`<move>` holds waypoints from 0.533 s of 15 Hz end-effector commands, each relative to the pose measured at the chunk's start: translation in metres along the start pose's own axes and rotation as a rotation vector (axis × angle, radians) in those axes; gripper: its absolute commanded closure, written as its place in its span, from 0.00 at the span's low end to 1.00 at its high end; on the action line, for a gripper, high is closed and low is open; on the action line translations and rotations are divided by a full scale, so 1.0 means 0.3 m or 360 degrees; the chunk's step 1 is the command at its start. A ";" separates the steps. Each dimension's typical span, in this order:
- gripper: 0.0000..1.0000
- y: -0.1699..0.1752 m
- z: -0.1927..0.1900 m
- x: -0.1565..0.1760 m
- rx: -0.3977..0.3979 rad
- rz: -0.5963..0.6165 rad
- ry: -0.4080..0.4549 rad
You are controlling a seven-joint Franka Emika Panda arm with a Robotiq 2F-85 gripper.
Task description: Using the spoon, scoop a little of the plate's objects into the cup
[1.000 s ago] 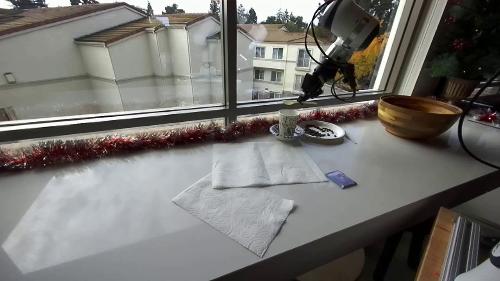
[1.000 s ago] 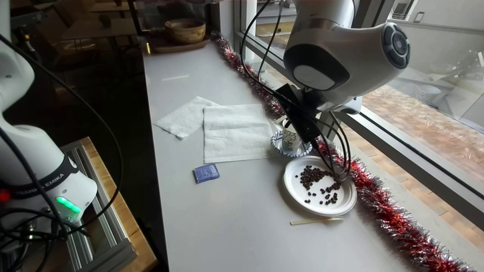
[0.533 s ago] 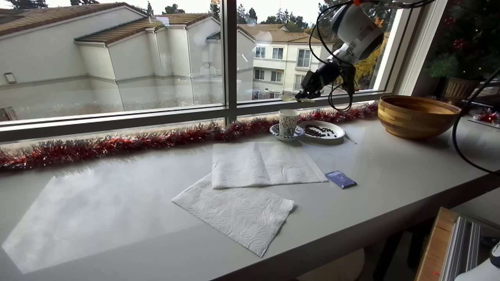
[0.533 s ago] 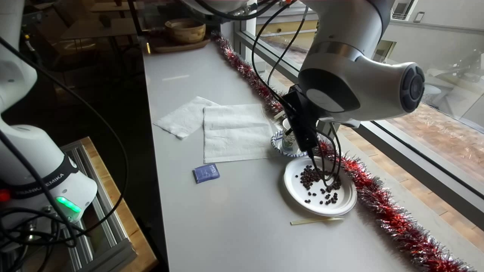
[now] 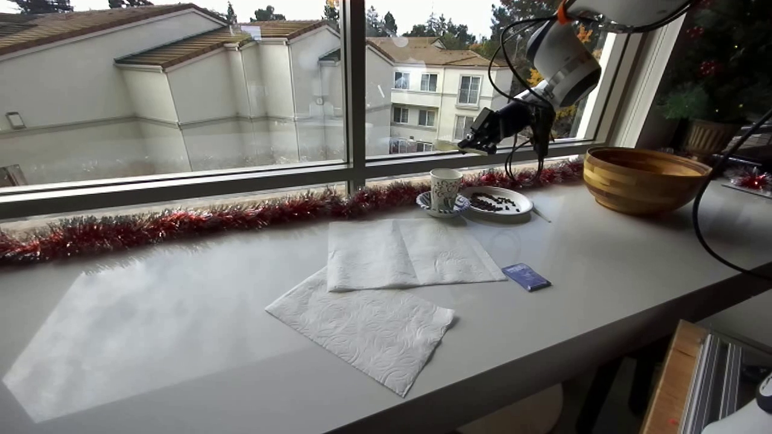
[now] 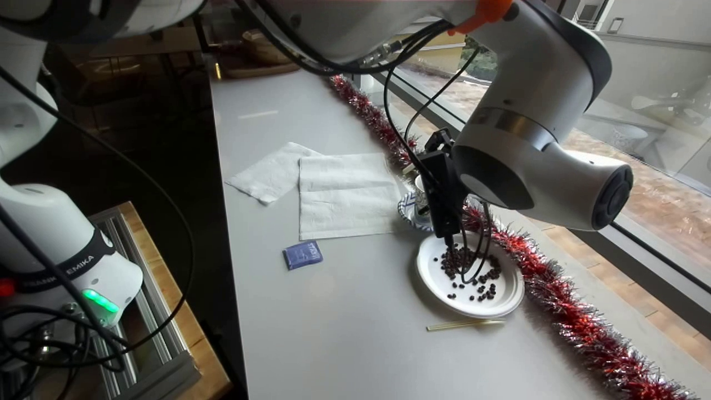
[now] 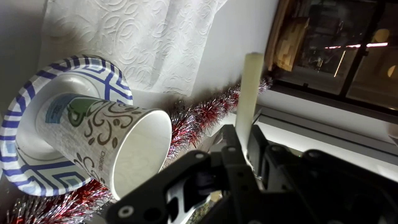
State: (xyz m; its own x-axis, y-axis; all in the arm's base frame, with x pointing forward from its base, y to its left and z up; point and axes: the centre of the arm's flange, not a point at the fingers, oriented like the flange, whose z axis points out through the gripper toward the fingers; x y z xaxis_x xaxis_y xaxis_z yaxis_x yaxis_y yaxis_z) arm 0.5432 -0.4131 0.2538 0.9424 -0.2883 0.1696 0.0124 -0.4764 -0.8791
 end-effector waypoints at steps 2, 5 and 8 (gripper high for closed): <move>0.97 0.043 -0.030 0.018 0.0161 -0.0006 0.0022; 0.97 -0.022 0.014 -0.003 -0.0088 -0.0100 -0.0003; 0.97 -0.131 0.120 -0.023 -0.0276 -0.0228 -0.0080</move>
State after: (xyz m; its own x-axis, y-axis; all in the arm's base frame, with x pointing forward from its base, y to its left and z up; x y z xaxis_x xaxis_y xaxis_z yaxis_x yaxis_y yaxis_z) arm 0.5517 -0.4117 0.2519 0.9414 -0.2492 0.2275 0.0602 -0.5394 -0.8399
